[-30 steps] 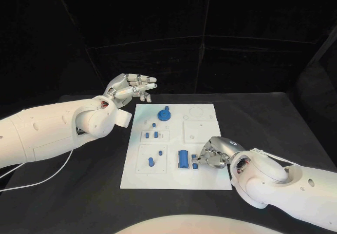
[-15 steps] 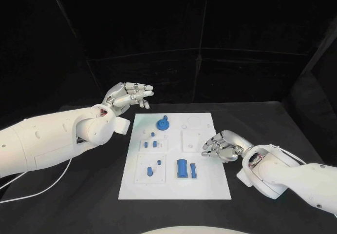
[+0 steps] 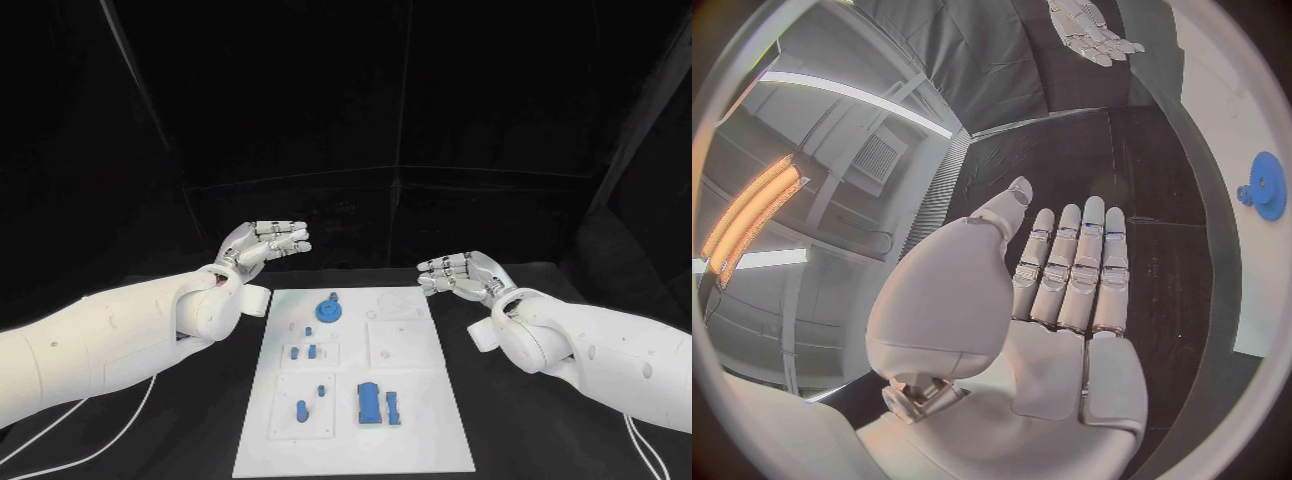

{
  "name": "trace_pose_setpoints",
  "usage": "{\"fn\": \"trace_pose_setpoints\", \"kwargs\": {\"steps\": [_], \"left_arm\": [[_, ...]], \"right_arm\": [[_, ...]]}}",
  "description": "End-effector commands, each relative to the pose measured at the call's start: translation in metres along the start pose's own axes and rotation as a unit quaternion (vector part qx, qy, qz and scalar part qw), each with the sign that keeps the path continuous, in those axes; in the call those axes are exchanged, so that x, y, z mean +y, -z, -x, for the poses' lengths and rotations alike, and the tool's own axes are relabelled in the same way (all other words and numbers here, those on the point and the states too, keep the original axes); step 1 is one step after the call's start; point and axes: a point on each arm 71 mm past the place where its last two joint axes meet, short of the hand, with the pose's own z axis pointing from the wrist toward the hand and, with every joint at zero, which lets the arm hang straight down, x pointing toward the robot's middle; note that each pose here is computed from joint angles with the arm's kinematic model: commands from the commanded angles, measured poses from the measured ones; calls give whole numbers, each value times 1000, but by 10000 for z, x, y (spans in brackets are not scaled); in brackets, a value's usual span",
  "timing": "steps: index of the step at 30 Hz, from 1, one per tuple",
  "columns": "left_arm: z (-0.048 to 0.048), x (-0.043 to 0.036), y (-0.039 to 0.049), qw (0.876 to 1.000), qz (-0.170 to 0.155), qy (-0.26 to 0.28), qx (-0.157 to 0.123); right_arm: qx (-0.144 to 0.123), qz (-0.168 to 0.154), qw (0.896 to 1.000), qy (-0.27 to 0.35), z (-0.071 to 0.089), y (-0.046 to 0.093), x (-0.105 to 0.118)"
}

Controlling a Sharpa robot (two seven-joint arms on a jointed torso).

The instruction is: Assemble the parts on the task board

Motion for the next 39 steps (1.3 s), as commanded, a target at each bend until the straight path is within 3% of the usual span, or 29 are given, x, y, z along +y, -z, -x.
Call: {"fn": "trace_pose_setpoints", "kwargs": {"steps": [1,3,4,13,20,27,33,39], "left_arm": [[73,-10,-39,999,-19,6,-41],[82,7,-59,999,-19,3,-51],[30,28,-45,1000,-3,-1,-18],[-83,103,39,999,5,-8,-32],[-362,232,271,997,22,-26,-69],[-619,277,521,993,33,-44,-105],[-719,273,630,991,36,-51,-121],[-737,271,651,990,37,-53,-124]], "right_arm": [[-3,39,997,-66,32,-66,46],[-11,42,997,-69,48,-107,41],[-10,13,1000,-24,27,-81,-2],[-35,17,998,-49,-79,-9,41],[-97,13,990,-103,-326,203,153],[-138,-3,981,-135,-494,387,238],[-147,-9,979,-142,-534,437,261],[-147,-9,979,-142,-534,437,261]]}}
